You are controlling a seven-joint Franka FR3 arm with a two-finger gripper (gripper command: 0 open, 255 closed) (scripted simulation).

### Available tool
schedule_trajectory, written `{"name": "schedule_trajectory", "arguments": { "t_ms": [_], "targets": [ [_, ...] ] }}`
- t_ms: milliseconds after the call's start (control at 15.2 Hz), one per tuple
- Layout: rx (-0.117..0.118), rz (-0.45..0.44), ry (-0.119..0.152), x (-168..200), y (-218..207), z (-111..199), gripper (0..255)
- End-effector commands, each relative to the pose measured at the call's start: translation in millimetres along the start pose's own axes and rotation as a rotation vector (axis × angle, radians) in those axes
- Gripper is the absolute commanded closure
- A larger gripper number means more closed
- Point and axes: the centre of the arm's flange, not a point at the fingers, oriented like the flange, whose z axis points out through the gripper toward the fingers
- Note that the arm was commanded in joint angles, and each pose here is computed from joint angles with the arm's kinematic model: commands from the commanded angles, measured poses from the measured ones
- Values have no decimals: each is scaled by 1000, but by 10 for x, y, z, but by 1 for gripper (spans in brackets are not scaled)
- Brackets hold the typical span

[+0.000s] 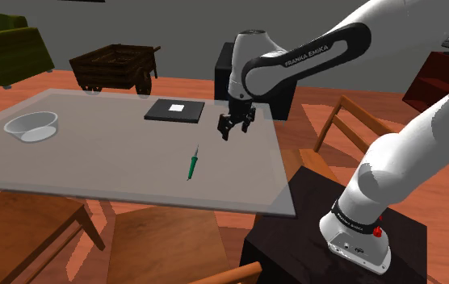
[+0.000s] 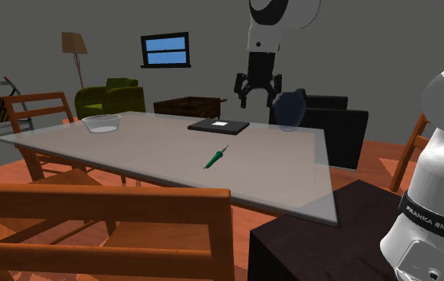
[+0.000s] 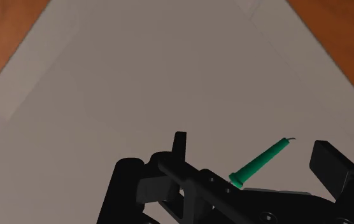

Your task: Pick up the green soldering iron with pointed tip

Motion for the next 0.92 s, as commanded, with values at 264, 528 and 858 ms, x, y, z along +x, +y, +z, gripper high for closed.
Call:
{"name": "schedule_trajectory", "arguments": {
  "t_ms": [264,528,858],
  "targets": [
    [-13,128,21,468,-291,599,0],
    [-24,212,35,790,-429,987,0],
    [-37,316,51,1213,-557,1468,0]
  ]
}}
